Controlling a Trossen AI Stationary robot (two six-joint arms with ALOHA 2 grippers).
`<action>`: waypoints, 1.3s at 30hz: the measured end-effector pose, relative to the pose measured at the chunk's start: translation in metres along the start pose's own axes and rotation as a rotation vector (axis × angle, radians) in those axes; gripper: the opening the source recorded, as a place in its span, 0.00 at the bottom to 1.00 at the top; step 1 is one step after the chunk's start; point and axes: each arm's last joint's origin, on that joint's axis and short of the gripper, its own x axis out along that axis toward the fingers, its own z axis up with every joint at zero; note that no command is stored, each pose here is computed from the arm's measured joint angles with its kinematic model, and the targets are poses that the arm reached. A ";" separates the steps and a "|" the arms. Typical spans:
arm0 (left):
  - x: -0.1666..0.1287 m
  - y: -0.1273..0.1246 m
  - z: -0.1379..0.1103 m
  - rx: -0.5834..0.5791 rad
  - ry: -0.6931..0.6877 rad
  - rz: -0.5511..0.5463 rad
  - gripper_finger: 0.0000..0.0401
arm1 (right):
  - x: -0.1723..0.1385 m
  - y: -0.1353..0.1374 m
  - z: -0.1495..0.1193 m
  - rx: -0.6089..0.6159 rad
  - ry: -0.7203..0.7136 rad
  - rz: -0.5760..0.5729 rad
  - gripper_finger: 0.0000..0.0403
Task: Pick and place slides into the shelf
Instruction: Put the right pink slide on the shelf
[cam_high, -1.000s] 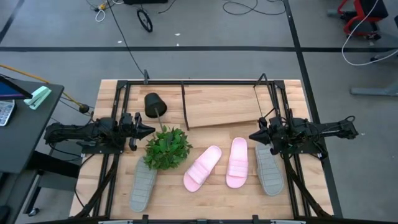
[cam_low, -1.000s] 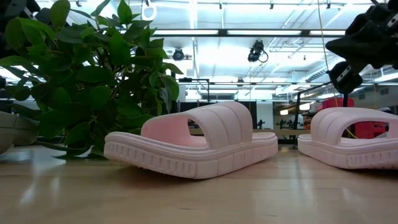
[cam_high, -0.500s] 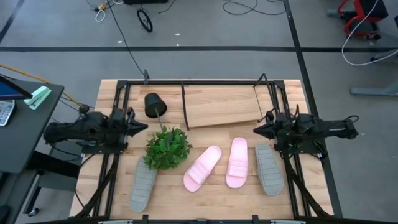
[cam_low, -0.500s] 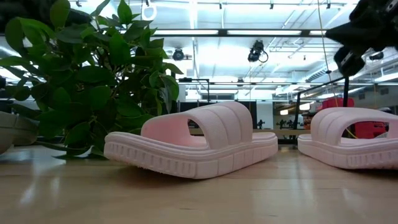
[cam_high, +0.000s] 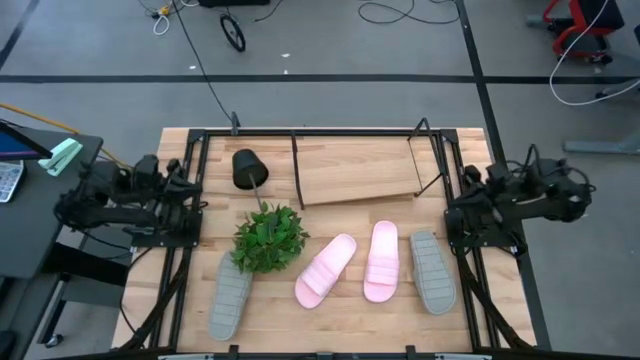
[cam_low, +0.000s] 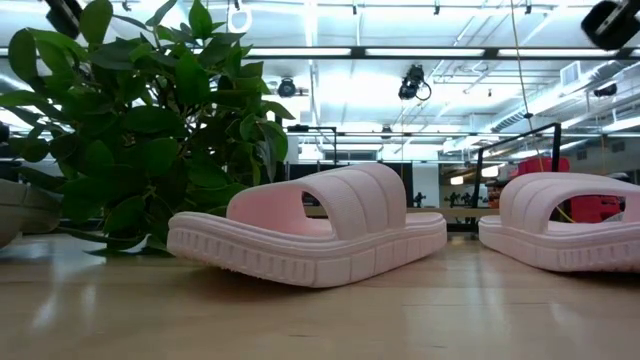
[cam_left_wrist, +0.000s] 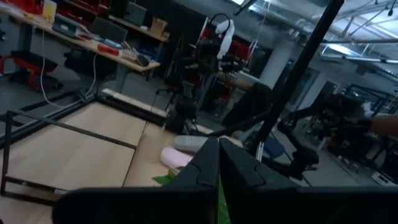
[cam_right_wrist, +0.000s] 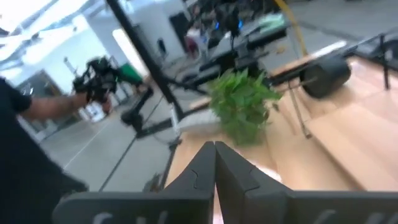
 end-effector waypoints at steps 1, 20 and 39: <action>0.003 -0.001 0.002 0.003 0.012 0.005 0.02 | -0.002 0.002 0.003 -0.003 0.030 -0.008 0.03; 0.108 -0.038 0.062 0.040 0.246 0.105 0.05 | 0.081 0.025 0.054 -0.055 0.405 -0.036 0.03; 0.139 -0.045 0.073 0.065 0.262 0.109 0.04 | 0.142 0.016 0.041 0.182 0.667 -0.057 0.03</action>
